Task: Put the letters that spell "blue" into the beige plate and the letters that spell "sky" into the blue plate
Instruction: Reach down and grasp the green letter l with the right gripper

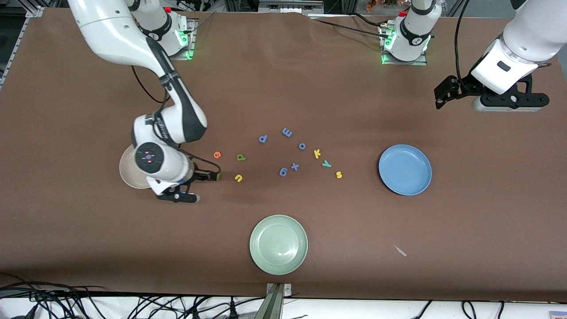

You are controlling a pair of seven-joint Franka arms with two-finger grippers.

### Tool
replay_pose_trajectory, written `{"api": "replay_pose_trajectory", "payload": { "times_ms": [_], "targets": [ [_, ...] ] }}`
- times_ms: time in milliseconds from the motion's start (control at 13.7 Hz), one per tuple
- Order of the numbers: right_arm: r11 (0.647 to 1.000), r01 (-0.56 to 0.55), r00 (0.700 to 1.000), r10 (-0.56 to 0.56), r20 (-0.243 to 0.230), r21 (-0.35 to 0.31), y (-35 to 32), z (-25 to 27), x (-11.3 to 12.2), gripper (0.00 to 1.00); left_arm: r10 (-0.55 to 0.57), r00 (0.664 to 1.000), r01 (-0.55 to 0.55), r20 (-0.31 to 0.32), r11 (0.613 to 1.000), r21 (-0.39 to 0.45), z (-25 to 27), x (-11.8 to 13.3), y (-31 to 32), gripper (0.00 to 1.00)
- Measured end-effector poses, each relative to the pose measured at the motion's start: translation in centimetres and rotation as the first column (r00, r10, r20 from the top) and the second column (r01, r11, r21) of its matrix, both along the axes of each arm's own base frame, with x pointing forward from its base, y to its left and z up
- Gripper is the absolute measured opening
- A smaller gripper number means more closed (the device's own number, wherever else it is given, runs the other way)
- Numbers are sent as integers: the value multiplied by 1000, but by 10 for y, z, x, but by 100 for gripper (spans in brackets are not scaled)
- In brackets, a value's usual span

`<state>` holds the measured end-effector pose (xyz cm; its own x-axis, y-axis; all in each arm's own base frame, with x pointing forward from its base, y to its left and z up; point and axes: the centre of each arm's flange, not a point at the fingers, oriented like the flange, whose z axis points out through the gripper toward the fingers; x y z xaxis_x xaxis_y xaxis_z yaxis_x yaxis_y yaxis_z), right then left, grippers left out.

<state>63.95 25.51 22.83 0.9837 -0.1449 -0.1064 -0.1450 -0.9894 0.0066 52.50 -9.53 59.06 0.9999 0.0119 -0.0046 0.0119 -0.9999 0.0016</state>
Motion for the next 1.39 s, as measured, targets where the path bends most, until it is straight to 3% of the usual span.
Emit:
{"api": "replay_pose_trajectory", "payload": {
  "times_ms": [220, 439, 659, 732, 1245, 1391],
  "targets": [
    [999, 37, 999, -37, -9, -13, 24, -22, -12, 100, 0, 1000, 0, 0, 1000, 0, 0, 0, 0, 100],
    [998, 58, 998, -58, 29, 0, 23, -41, -17, 100, 2, 1000, -2, 0, 1000, 0, 0, 0, 1, 100],
    [998, 64, 997, -64, 33, 0, 19, -50, -22, 96, 3, 1000, -3, 0, 1000, 0, 0, 0, 1, 100],
    [998, 64, 997, -64, 31, -1, 19, -52, -23, 91, 3, 1000, -3, 0, 1000, 0, 0, 0, 1, 100],
    [998, 69, 997, -69, 29, 2, 21, -50, -25, 11, 3, 1000, -3, -5, 1000, 1, -1, 0, 2, 100],
    [998, 70, 997, -70, 30, 2, 21, -49, -25, 10, 3, 1000, -3, -20, 1000, 3, -7, 1, 2, 100]
  ]
}}
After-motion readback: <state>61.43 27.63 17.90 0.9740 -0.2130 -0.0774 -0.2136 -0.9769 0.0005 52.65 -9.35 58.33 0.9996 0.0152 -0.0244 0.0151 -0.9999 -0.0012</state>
